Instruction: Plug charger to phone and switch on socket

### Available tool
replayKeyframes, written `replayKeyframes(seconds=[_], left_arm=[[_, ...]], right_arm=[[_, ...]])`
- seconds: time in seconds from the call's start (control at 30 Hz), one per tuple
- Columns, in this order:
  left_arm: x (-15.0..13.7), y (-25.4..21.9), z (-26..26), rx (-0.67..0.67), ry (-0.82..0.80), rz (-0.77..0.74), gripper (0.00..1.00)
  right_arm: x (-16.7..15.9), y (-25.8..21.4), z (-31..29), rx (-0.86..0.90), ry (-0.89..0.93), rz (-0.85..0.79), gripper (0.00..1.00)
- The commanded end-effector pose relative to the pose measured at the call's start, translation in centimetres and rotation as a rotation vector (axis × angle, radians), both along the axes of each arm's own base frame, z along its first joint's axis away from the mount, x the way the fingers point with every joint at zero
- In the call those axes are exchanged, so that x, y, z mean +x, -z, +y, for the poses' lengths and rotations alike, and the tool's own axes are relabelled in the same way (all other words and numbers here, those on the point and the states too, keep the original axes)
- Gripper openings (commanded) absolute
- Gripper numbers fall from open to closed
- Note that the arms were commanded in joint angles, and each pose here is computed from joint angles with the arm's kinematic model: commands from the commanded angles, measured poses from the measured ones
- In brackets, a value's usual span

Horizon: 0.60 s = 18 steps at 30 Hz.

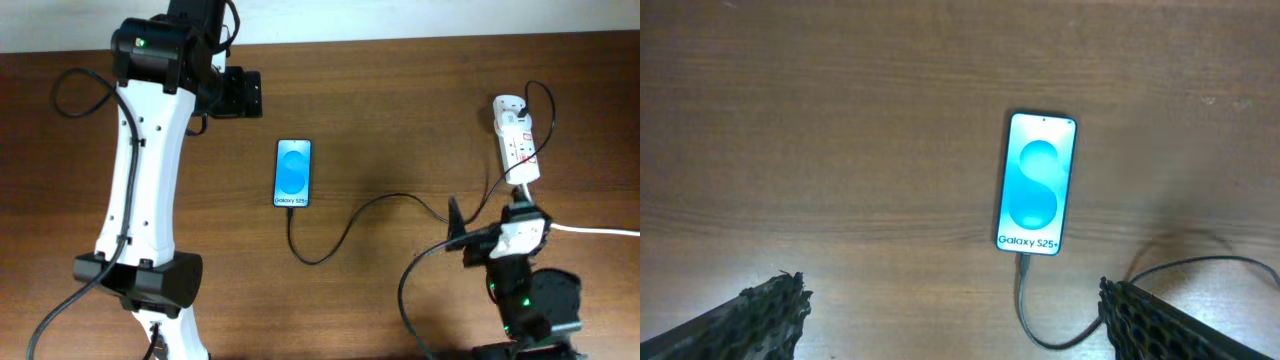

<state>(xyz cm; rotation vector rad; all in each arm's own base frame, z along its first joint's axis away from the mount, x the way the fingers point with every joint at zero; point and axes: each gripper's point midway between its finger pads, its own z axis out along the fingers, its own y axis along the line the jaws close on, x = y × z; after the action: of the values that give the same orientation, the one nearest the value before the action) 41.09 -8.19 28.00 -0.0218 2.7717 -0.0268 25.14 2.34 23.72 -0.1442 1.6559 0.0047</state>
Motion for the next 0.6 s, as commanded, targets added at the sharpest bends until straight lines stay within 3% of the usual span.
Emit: replayKeyframes(seconds=[0.0,0.27,0.33,0.57], left_arm=[[-0.1,-0.1,0.3,0.017,0.005,-0.005,0.99],[-0.1,-0.1,0.3,0.017,0.006,-0.005,0.99],[-0.1,-0.1,0.3,0.017,0.006,-0.005,0.99],[-0.1,-0.1,0.3,0.017,0.006,-0.005,0.99]], right_arm=[[-0.6,2.1,0.2,-0.010,-0.015,-0.029,0.98],[-0.7,6.5,1.3,-0.004,-0.069,-0.070,0.98],[-0.8,8.1,1.4,-0.008,-0.074,-0.018,0.98],[-0.8,8.1,1.4,-0.008,-0.073,-0.018,0.98]])
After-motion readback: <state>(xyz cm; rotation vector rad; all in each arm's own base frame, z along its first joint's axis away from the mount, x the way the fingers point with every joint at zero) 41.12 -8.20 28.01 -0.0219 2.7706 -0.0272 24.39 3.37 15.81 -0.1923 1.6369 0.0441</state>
